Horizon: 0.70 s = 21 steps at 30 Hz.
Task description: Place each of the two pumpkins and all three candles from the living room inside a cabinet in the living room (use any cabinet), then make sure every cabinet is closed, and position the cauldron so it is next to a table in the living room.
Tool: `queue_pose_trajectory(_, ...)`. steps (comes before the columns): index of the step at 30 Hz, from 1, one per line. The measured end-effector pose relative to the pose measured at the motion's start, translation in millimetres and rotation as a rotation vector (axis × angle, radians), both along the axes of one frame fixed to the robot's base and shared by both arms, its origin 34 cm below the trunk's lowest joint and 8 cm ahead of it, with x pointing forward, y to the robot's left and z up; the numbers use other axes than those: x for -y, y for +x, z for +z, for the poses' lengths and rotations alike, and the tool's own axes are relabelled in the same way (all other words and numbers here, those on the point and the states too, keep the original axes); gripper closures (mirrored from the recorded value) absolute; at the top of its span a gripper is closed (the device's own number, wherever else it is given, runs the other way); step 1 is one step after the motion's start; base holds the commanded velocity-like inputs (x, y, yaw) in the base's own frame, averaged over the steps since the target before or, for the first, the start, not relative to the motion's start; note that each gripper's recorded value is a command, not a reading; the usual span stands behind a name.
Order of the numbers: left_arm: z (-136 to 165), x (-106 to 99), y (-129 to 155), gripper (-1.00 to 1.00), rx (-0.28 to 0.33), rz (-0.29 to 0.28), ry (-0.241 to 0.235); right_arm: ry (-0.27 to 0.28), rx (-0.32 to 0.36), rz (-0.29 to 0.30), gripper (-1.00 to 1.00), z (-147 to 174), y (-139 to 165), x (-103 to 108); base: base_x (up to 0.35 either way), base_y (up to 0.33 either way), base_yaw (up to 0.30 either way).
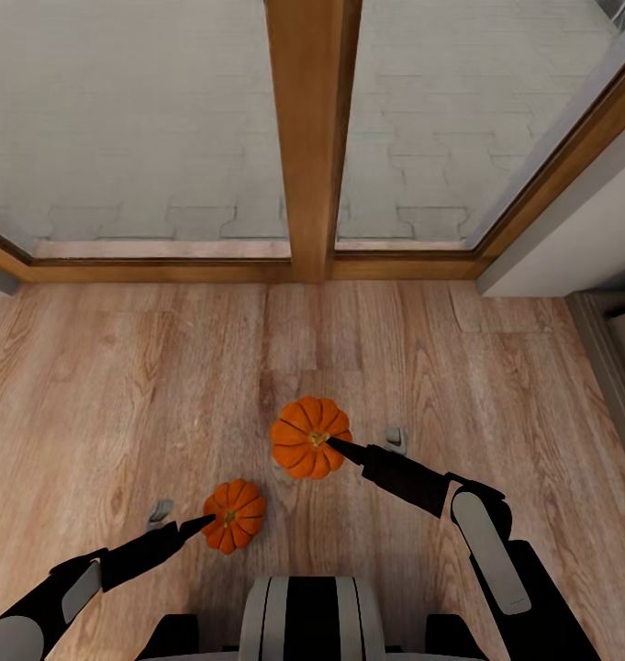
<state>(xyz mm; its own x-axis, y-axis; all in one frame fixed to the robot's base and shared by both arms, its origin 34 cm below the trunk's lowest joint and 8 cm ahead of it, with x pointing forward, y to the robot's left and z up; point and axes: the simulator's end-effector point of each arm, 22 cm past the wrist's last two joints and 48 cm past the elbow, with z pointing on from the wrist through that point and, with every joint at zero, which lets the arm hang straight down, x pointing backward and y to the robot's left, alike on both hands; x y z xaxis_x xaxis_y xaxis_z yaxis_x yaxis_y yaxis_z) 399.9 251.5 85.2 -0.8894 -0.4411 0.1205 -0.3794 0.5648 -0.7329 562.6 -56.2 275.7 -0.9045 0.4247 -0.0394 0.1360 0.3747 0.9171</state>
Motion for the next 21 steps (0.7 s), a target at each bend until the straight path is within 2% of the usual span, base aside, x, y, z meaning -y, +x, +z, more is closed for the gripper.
queue_pose_trajectory(17, -1.3, -1.5, 0.0, -1.0, -0.003, 0.005, 0.007, 0.0, 0.0, 0.0, 1.0, 0.0, -0.1, -0.1, 0.0, 0.0, 0.0)
queue_pose_trajectory(21, -7.4, -4.9, -4.1, -1.0, -0.021, 0.002, 0.033, 0.001, -0.004, 0.0, 1.0, -1.8, -0.8, -0.1, 0.0, 0.0, 0.0)
